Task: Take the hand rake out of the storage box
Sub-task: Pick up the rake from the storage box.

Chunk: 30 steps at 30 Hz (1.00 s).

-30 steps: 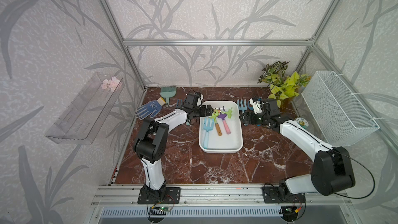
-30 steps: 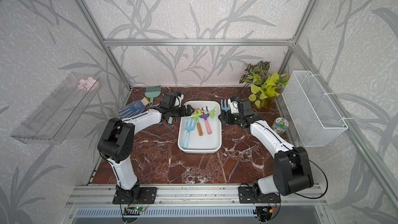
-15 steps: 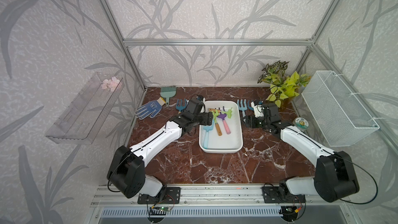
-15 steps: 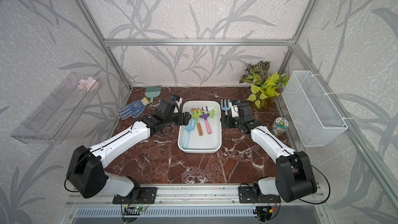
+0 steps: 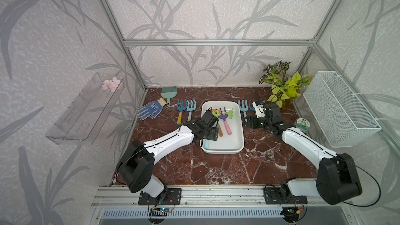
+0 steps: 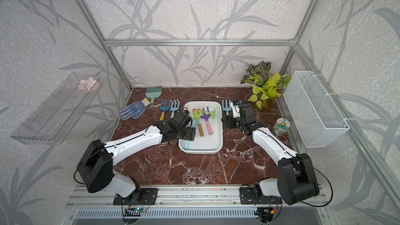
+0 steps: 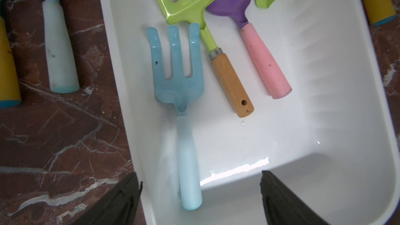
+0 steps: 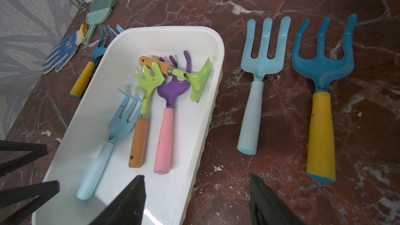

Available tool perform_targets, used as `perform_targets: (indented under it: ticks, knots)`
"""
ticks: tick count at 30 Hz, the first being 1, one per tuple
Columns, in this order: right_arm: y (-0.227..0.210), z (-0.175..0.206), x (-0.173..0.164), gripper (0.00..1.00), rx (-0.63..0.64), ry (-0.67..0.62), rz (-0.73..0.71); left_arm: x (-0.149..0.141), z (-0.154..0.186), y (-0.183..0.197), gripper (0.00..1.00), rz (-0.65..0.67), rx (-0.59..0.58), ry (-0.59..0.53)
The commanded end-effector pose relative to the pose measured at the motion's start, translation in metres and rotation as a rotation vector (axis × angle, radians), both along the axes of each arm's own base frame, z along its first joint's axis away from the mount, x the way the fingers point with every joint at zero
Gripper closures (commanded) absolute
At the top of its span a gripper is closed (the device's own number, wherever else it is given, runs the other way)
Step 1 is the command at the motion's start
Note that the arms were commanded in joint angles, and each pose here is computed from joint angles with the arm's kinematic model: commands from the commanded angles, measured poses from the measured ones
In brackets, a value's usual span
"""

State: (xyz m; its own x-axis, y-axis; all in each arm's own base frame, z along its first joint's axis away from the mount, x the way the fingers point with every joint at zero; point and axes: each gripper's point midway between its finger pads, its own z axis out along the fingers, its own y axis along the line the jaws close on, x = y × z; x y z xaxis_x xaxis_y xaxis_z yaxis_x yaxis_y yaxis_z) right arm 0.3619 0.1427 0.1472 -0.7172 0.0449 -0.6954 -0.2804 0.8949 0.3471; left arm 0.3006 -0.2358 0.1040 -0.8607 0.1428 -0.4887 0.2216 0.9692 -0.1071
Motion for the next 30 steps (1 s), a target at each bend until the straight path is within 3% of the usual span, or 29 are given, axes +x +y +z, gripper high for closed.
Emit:
perform_targets:
  ticks: [1,16,30]
  knots:
    - [0.000,0.011,-0.001,0.27,0.002,-0.045,0.006,0.003,-0.007,-0.005,0.18,0.031,0.012,0.032]
    - [-0.001,0.017,-0.003,0.32,0.006,-0.061,0.006,0.021,-0.051,-0.010,0.38,0.090,0.131,0.115]
    - [-0.001,0.018,-0.004,0.34,0.009,-0.062,0.010,0.027,-0.076,-0.021,0.39,0.099,0.166,0.189]
